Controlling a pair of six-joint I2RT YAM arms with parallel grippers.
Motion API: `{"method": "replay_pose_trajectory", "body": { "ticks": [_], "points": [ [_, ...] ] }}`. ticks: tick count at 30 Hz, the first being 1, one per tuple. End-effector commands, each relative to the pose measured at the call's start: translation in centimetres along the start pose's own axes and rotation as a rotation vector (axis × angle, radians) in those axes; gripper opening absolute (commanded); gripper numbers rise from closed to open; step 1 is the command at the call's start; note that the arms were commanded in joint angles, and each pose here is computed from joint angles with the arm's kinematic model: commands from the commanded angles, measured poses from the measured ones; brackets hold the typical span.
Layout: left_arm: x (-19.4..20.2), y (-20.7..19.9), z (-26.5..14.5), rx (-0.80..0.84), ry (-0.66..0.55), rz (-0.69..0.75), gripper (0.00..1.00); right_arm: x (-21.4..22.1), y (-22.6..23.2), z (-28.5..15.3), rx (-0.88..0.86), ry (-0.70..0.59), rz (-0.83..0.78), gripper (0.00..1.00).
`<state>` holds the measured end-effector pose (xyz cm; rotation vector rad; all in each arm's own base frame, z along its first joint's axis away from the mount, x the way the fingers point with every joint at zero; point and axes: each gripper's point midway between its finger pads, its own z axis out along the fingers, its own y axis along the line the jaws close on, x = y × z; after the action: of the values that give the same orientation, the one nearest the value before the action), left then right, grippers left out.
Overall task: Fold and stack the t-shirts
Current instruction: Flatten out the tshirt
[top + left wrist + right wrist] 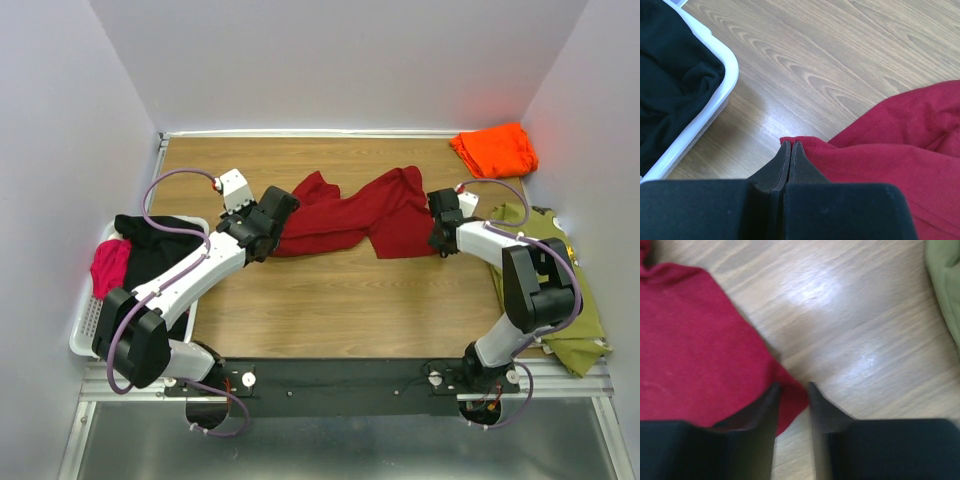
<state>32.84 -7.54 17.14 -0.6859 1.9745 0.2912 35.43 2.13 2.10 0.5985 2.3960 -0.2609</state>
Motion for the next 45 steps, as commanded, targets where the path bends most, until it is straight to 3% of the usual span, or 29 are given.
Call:
{"method": "replay_pose_trajectory", "body": {
  "ticks": [1,2,12,23,29,34,39,45],
  "points": [
    [-0.9,0.3,-0.1,-0.005,-0.026,-0.029,0.00,3.3,0.1,0.7,-0.028,0.109,-0.007,0.08],
    [-1.0,0.3,-0.2,-0.004,-0.026,-0.028,0.00,3.2,0.1,0.6,-0.030,0.108,-0.005,0.01],
    [-2.3,-0.1,-0.8,0.018,-0.037,-0.044,0.00,0.0,0.2,-1.6,-0.057,0.017,0.017,0.01],
    [-6.4,-1.0,-2.8,0.082,-0.080,-0.101,0.00,-10.7,-1.8,-11.9,-0.105,-0.297,0.108,0.01],
    [-11.9,-2.3,-5.3,0.167,-0.171,-0.147,0.00,-16.2,-3.4,-18.7,-0.144,-0.468,0.154,0.01],
    [-20.0,-3.0,-9.3,0.284,-0.331,-0.234,0.00,-21.2,-4.9,-24.7,-0.160,-0.631,0.179,0.01],
    [-26.2,-3.6,-13.3,0.396,-0.448,-0.225,0.00,-25.4,-5.8,-30.1,-0.188,-0.756,0.200,0.01],
    [-27.1,-2.9,-14.0,0.372,-0.432,-0.180,0.00,-29.1,-7.0,-36.0,-0.226,-0.884,0.207,0.01]
  ]
}}
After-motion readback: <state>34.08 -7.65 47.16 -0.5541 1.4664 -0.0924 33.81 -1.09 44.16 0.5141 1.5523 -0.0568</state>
